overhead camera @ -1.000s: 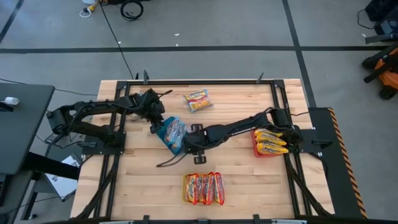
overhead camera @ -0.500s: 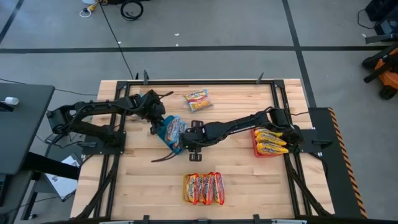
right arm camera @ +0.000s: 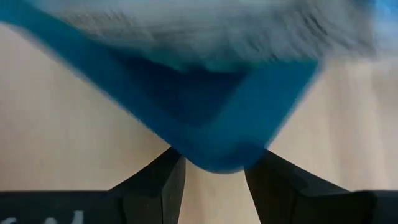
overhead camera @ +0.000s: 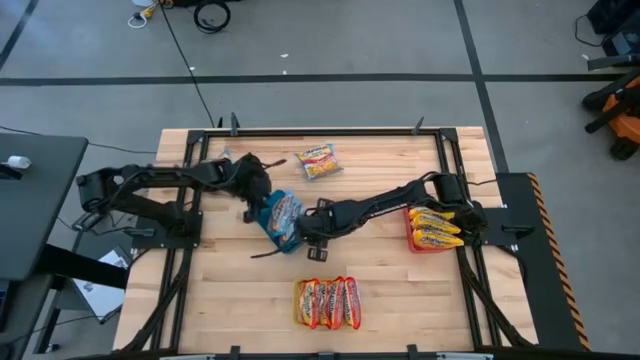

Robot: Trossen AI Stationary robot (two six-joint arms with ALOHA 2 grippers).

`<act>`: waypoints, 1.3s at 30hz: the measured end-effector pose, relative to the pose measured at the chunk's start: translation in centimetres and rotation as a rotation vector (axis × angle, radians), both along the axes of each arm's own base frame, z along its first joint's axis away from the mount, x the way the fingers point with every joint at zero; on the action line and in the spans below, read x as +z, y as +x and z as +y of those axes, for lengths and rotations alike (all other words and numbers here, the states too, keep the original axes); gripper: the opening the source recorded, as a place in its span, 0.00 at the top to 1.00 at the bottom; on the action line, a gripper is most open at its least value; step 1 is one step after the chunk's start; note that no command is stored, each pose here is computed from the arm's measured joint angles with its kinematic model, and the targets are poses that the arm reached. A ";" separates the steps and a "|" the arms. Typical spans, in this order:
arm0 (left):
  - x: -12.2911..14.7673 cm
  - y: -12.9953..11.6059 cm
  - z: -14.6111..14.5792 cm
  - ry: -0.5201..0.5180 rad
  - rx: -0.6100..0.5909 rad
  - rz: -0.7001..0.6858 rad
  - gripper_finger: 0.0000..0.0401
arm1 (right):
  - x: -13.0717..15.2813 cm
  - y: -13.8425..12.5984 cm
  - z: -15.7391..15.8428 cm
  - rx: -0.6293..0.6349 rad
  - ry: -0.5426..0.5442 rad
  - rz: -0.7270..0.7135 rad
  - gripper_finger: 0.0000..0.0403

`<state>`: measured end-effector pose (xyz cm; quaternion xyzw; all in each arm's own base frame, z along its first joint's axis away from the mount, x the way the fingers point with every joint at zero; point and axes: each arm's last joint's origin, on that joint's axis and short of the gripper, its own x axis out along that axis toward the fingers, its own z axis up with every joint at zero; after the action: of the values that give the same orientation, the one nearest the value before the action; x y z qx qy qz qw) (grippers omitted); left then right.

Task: Sort Maruchan noodles
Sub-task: Adjust the blue noodle packs in the blue bin

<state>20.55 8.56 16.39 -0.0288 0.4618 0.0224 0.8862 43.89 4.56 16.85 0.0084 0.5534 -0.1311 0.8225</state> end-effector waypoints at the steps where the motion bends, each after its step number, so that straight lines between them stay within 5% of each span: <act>1: -0.1 0.3 -0.2 0.031 0.002 0.003 0.57 | -0.2 0.3 0.0 0.014 0.019 -0.039 0.59; 12: 0.8 0.5 -1.3 0.227 0.011 0.133 0.57 | -0.2 1.1 -0.9 0.025 0.024 -0.125 0.59; 25: 5.0 2.2 -1.3 0.283 -0.071 0.115 0.57 | -0.2 1.1 -0.9 0.037 0.025 -0.120 0.59; 39: -1.1 5.4 -1.6 0.220 -0.185 0.276 0.70 | 0.0 1.4 -0.7 0.125 -0.010 -0.143 0.59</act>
<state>25.91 7.01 15.26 0.1142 0.5743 -0.0050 0.8106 45.30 3.87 16.83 -0.0207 0.4918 -0.0814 0.8666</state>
